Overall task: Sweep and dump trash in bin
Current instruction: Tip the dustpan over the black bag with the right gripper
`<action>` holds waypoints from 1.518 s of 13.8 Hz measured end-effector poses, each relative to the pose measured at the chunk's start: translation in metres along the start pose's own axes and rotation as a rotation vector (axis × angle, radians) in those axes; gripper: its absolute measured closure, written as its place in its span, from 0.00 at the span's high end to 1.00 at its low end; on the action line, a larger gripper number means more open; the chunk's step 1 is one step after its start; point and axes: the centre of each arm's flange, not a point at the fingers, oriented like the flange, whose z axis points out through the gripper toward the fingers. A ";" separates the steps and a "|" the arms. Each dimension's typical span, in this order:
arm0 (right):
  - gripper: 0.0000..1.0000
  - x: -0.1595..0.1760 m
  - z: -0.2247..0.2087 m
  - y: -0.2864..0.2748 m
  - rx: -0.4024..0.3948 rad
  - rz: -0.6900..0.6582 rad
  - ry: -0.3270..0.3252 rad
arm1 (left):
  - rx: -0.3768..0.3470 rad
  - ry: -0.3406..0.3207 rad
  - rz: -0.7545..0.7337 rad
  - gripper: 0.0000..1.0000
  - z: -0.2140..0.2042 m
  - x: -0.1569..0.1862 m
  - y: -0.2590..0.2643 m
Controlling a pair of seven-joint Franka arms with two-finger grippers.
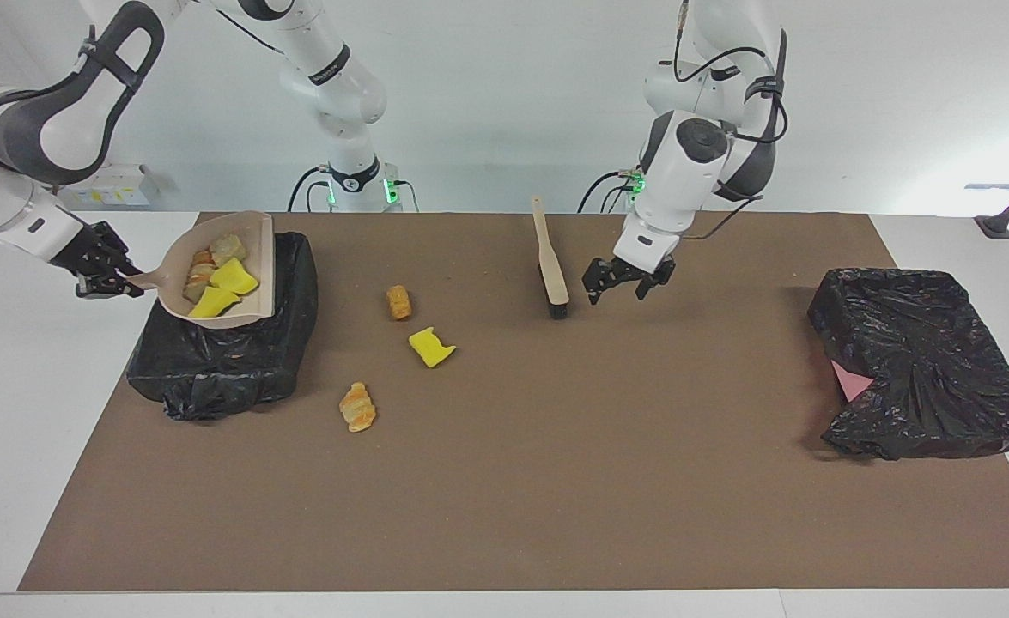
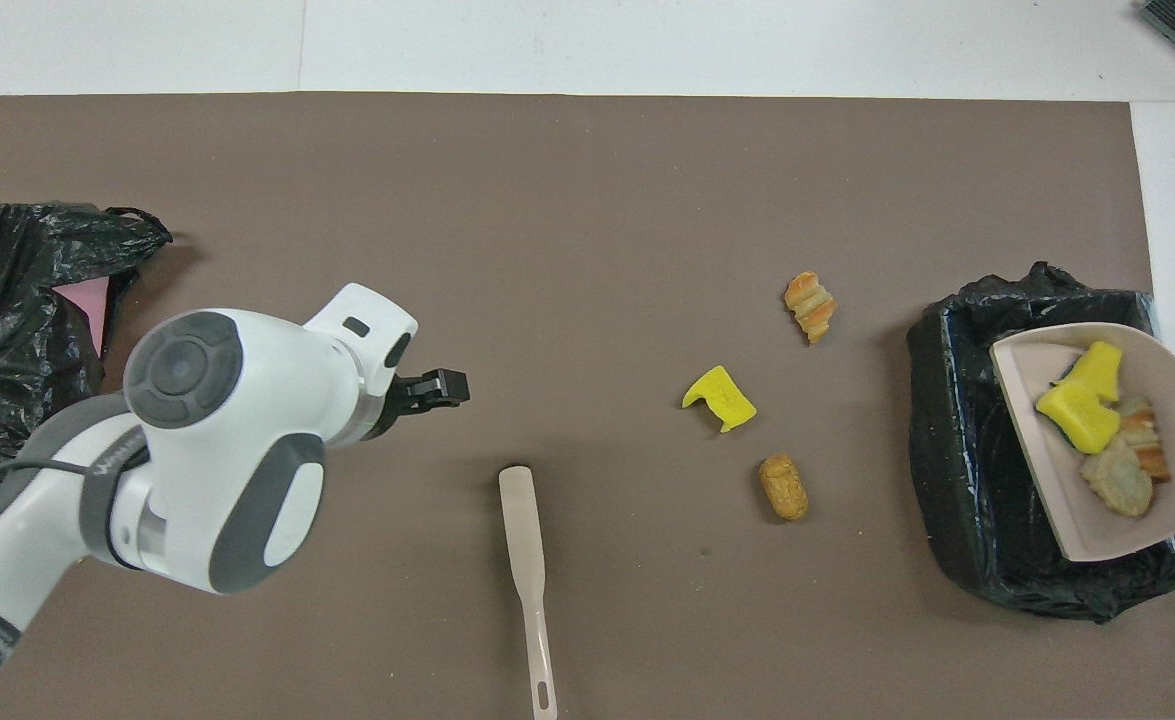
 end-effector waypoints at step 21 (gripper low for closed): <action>0.31 0.156 0.000 -0.015 0.038 0.110 -0.710 | 0.148 -0.061 0.204 1.00 -0.181 0.074 -0.172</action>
